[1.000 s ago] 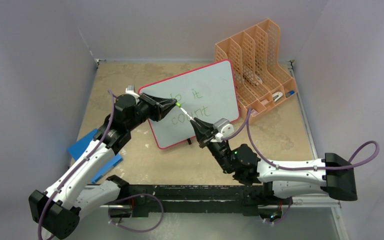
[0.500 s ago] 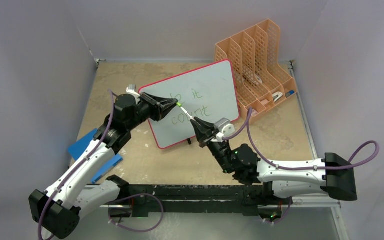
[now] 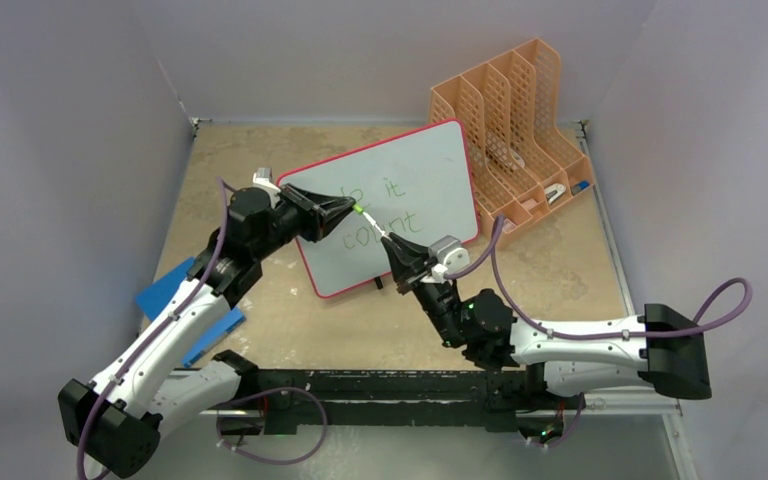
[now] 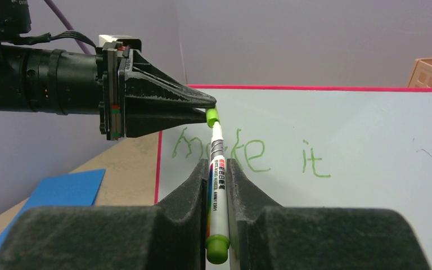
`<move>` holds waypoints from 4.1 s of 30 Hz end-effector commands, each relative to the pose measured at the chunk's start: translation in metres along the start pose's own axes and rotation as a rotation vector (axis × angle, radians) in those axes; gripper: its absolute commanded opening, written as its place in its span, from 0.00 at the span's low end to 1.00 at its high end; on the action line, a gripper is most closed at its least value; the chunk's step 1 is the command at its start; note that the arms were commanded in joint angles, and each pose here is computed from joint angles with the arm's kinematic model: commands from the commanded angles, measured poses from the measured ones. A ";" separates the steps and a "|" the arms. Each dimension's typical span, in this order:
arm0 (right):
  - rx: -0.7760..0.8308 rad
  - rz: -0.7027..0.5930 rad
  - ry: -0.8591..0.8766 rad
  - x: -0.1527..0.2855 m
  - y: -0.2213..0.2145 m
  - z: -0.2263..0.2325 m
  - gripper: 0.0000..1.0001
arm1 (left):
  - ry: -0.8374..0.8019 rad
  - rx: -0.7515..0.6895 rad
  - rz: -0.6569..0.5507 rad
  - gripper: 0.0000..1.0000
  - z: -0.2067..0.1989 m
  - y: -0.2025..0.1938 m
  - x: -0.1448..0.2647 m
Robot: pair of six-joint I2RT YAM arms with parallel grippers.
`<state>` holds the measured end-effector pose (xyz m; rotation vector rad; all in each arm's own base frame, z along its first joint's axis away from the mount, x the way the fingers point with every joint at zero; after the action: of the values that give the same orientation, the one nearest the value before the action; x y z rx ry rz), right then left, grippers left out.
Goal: Write a sentence on the whiteboard
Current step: Insert the whiteboard marker without the cap into the pen cap, then pass from the right arm to the left
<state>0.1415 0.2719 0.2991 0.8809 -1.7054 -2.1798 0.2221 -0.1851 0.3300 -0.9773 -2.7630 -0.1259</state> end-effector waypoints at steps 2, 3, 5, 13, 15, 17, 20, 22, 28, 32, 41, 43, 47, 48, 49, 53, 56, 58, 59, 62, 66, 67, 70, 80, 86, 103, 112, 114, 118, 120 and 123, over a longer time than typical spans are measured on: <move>-0.053 -0.082 -0.026 -0.011 0.026 0.005 0.00 | -0.071 -0.041 0.051 0.00 -0.013 -0.006 0.006; -0.053 -0.081 -0.025 -0.011 0.025 0.005 0.00 | -0.078 -0.042 0.054 0.00 -0.015 -0.006 0.006; -0.052 -0.086 -0.025 -0.012 0.025 0.006 0.00 | -0.077 -0.042 0.062 0.00 -0.015 -0.007 0.005; -0.056 -0.097 0.028 -0.015 0.031 0.013 0.00 | -0.054 -0.029 0.048 0.00 -0.011 -0.007 0.001; -0.055 -0.093 0.037 -0.015 0.031 0.016 0.00 | -0.051 -0.027 0.046 0.00 -0.011 -0.007 0.000; -0.051 -0.088 0.039 -0.016 0.029 0.018 0.00 | -0.052 -0.026 0.049 0.00 -0.012 -0.008 0.000; -0.042 -0.077 0.017 -0.016 0.024 0.016 0.00 | -0.064 -0.032 0.062 0.00 -0.014 -0.010 0.001; -0.041 -0.062 -0.003 -0.016 0.019 0.015 0.00 | -0.069 -0.039 0.066 0.00 -0.015 -0.011 0.002; -0.036 -0.048 -0.024 -0.017 0.012 0.014 0.00 | -0.089 -0.058 0.094 0.00 -0.017 -0.019 0.007; -0.034 -0.057 -0.038 -0.018 0.012 0.013 0.00 | -0.102 -0.067 0.125 0.00 -0.017 -0.031 0.008; -0.013 -0.049 -0.052 -0.024 0.005 0.016 0.00 | -0.147 -0.117 0.162 0.00 -0.021 -0.054 0.013; -0.023 -0.049 -0.057 -0.025 0.003 0.016 0.00 | -0.147 -0.115 0.185 0.00 -0.019 -0.060 0.013; -0.041 -0.053 -0.097 -0.027 0.001 0.012 0.00 | -0.196 -0.108 0.220 0.00 -0.024 -0.072 0.016; -0.046 -0.055 -0.109 -0.028 0.001 0.011 0.00 | -0.201 -0.106 0.224 0.00 -0.025 -0.074 0.017; -0.051 -0.059 -0.119 -0.029 0.001 0.010 0.00 | -0.207 -0.105 0.229 0.00 -0.025 -0.077 0.018; -0.059 -0.074 -0.173 -0.032 -0.001 0.006 0.00 | -0.227 -0.103 0.244 0.00 -0.026 -0.090 0.021; -0.062 -0.096 -0.179 -0.032 -0.001 0.004 0.00 | -0.234 -0.100 0.240 0.00 -0.026 -0.094 0.023; -0.068 -0.099 -0.180 -0.031 -0.001 0.004 0.00 | -0.234 -0.100 0.222 0.00 -0.025 -0.092 0.024; -0.070 -0.099 -0.183 -0.030 -0.001 0.003 0.00 | -0.230 -0.099 0.208 0.00 -0.025 -0.090 0.025; -0.080 -0.100 -0.199 -0.026 -0.002 -0.001 0.00 | -0.207 -0.108 0.168 0.00 -0.022 -0.085 0.030; -0.095 -0.100 -0.205 -0.021 -0.003 -0.005 0.00 | -0.146 -0.110 0.081 0.35 -0.014 -0.074 0.035; -0.102 -0.101 -0.207 -0.021 -0.003 -0.006 0.00 | -0.143 -0.111 0.065 0.42 -0.014 -0.072 0.037; -0.114 -0.115 -0.214 -0.018 0.000 -0.008 0.00 | -0.140 -0.114 0.042 0.52 -0.014 -0.069 0.038; -0.145 -0.158 -0.164 -0.012 0.009 -0.011 0.00 | -0.091 -0.096 0.062 0.55 -0.008 -0.074 0.018; -0.148 -0.164 -0.140 -0.010 0.010 -0.010 0.00 | -0.122 -0.094 0.061 0.49 -0.014 -0.077 0.006; -0.179 -0.172 -0.100 -0.007 0.011 -0.007 0.00 | -0.156 -0.069 0.026 0.36 -0.021 -0.075 -0.008; -0.177 -0.162 -0.093 -0.007 0.009 -0.006 0.00 | -0.164 -0.073 0.028 0.00 -0.021 -0.075 -0.008; -0.176 -0.149 -0.092 -0.007 0.007 -0.005 0.00 | -0.157 -0.083 0.029 0.00 -0.020 -0.075 -0.008; -0.184 -0.122 -0.081 -0.005 0.006 -0.006 0.08 | -0.134 -0.139 0.030 0.00 -0.014 -0.075 -0.006; -0.184 -0.101 -0.069 -0.002 0.006 -0.006 0.18 | -0.106 -0.189 0.026 0.00 -0.009 -0.074 -0.004; -0.193 -0.073 -0.061 0.002 0.008 -0.008 0.32 | -0.037 -0.293 0.015 0.00 0.004 -0.071 0.000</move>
<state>0.1503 0.2690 0.2913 0.8176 -1.5858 -2.3705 0.1816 -0.2501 0.3243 -1.0881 -2.8322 -0.2867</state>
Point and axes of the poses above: each gripper's point midway between its finger pads, its own x axis back along the fingers, its own z axis along the line the jaws close on, y = z × x, the point moved 7 cm from there along x, back along the fingers, and after that the axes turned 4 degrees about -x, right-handed, at the moved point
